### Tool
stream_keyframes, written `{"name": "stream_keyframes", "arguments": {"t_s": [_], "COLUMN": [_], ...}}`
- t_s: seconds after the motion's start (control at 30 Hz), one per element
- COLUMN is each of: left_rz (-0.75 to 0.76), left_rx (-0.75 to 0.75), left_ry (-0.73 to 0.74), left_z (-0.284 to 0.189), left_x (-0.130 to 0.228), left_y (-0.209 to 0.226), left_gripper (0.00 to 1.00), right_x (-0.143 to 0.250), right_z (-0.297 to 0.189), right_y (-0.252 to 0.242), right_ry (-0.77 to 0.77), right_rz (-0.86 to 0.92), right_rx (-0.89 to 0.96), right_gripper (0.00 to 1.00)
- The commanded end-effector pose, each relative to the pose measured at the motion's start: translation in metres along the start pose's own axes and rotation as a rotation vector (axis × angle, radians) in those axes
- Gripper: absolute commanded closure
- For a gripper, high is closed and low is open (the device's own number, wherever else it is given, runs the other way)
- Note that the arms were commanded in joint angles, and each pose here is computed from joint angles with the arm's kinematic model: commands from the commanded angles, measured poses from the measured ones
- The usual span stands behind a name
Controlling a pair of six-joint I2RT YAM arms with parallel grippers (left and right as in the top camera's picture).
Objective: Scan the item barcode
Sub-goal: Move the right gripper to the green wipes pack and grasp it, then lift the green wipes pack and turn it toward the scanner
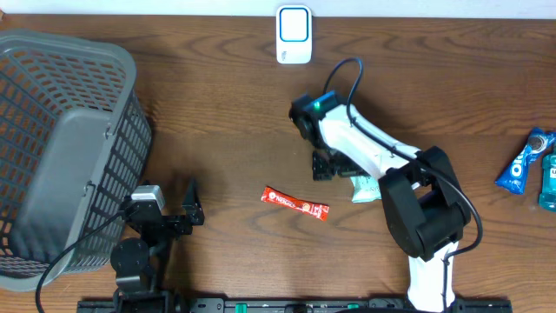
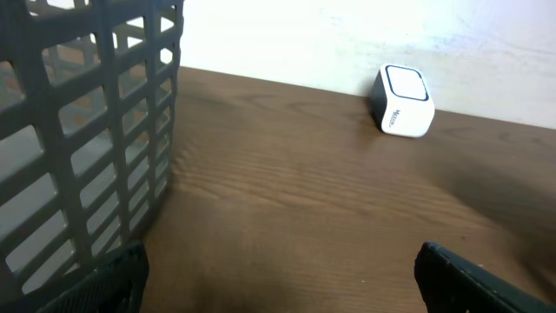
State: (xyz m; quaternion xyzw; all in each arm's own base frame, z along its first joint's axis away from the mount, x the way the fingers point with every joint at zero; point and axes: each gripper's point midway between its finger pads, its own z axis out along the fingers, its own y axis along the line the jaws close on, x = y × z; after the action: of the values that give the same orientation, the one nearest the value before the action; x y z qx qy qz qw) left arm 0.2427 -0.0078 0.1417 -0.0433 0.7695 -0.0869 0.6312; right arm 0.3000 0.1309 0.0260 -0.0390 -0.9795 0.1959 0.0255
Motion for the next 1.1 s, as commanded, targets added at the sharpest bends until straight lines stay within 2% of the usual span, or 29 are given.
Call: {"name": "stream_keyframes", "arguments": {"t_s": [0.0,0.13,0.2,0.3,0.33,0.5,0.63,0.77,0.83,0.93,1.0,1.07], "left_rz": [0.002,0.002,0.002,0.002,0.002,0.002,0.002,0.002,0.002,0.002,0.002,0.002], "left_rx": [-0.005,-0.005,-0.005,-0.005,-0.005,-0.005,-0.005,-0.005,-0.005,-0.005,-0.005,-0.005], "left_ry": [0.038,0.038,0.038,0.038,0.038,0.038,0.038,0.038,0.038,0.038,0.038,0.038], "left_z": [0.002,0.002,0.002,0.002,0.002,0.002,0.002,0.002,0.002,0.002,0.002,0.002], "left_x": [0.014,0.014,0.014,0.014,0.014,0.014,0.014,0.014,0.014,0.014,0.014,0.014], "left_y": [0.003,0.003,0.003,0.003,0.003,0.003,0.003,0.003,0.003,0.003,0.003,0.003], "left_gripper": [0.02,0.02,0.02,0.02,0.02,0.02,0.02,0.02,0.02,0.02,0.02,0.02], "right_x": [0.01,0.002,-0.002,0.001,0.005,0.026,0.042,0.054,0.058,0.058,0.055,0.052], "right_z": [0.025,0.047,0.055,0.067,0.071,0.086,0.085,0.084,0.085,0.086,0.087,0.086], "right_y": [0.002,0.005,0.002,-0.002,-0.004,-0.013,-0.025,-0.025,-0.021,-0.009,-0.001,0.005], "right_ry": [-0.002,-0.081,-0.121,-0.133,-0.127,-0.071,0.0,0.059,0.078,0.086,0.074,0.063], "right_rz": [-0.046,-0.076,-0.1,-0.136,-0.139,-0.161,-0.192,-0.204,-0.199,-0.186,-0.177,-0.17], "right_rx": [-0.008,0.003,0.031,0.059,0.065,0.091,0.133,0.117,0.09,0.026,-0.011,-0.037], "right_gripper": [0.12,0.25,0.28,0.44,0.46,0.45,0.37,0.41,0.5,0.7,0.88,0.93]}}
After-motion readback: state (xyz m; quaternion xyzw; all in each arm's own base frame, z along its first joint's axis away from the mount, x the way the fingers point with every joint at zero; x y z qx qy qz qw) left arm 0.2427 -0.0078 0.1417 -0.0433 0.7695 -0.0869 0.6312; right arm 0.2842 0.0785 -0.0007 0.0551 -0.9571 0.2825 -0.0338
